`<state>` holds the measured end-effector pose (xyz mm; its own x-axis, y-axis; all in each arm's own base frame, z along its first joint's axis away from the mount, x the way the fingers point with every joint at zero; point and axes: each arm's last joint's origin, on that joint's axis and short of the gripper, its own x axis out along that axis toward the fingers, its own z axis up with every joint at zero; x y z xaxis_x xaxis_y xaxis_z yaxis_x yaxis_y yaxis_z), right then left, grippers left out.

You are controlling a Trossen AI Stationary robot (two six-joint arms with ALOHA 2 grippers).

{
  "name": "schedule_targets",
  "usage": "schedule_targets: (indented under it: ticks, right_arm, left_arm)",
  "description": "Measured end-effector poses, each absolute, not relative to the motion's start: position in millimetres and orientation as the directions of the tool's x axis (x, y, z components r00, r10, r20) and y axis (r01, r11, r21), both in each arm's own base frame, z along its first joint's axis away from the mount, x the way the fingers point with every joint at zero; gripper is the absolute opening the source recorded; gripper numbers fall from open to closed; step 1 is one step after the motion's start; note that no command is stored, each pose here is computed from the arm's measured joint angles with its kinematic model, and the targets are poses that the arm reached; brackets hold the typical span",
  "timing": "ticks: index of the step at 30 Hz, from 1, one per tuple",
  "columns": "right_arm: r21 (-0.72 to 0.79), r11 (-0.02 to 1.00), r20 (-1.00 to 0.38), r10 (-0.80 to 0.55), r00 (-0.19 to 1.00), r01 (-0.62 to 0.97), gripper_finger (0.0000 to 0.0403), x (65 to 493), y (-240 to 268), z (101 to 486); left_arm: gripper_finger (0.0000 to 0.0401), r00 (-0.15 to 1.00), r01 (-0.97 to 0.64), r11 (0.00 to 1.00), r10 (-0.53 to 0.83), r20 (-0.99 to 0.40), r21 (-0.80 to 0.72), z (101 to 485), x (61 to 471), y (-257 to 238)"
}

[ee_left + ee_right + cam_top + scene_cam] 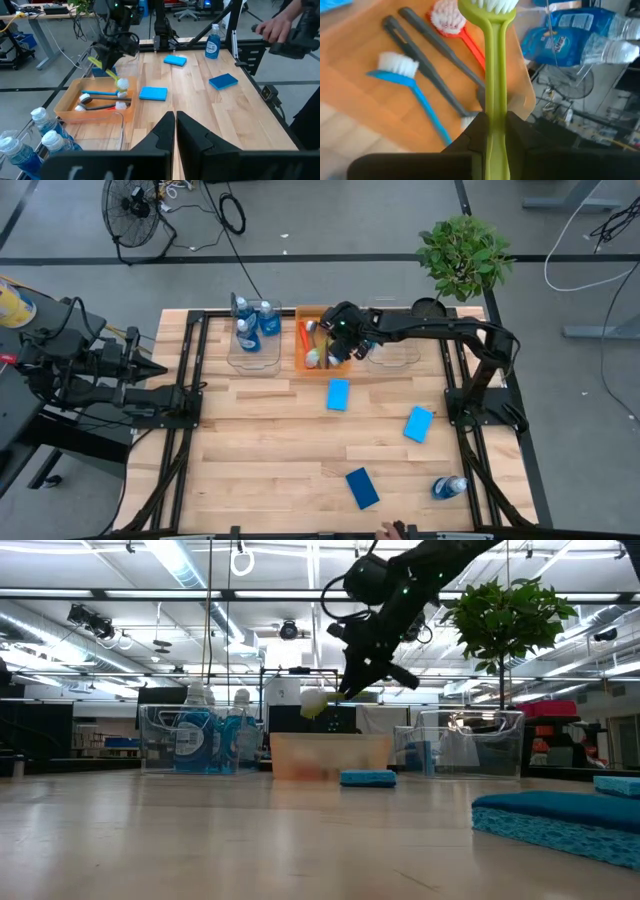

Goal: Pick & Place Kitchen Sink Supplies
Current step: Put the green dish brush into the orange bin

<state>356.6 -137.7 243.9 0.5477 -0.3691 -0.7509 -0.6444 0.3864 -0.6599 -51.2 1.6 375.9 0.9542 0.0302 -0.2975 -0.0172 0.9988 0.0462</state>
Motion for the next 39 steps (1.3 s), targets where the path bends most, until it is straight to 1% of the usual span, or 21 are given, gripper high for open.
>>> schedule_targets:
  ticks: [5,14,24,29,39]
  right_arm:
    - [-0.690,0.399,-0.724,-0.386,0.572,-0.604,0.0039,363,-154,233]
    - [-0.705,0.414,-0.709,-0.415,0.570,-0.576,0.0039,371,-175,211]
    - [-0.726,0.407,-0.688,-0.424,0.589,-0.555,0.0040,374,-176,210]
    - [-0.727,0.433,-0.687,-0.431,0.585,-0.533,0.0054,374,-176,210]
    - [-0.734,0.522,-0.671,-0.454,0.586,-0.435,0.0102,375,-177,212]
  left_arm:
    - [0.0023,0.954,-0.017,0.999,0.030,-0.298,0.046,376,-51,2]
    - [0.0023,0.954,-0.017,0.999,0.030,-0.298,0.046,376,-51,2]
    - [0.0023,0.954,-0.017,0.999,0.031,-0.298,0.047,376,-51,2]
    - [0.0023,0.954,-0.017,0.999,0.030,-0.298,0.047,376,-51,2]
    - [0.0023,0.954,-0.017,0.999,0.031,-0.298,0.047,376,-51,2]
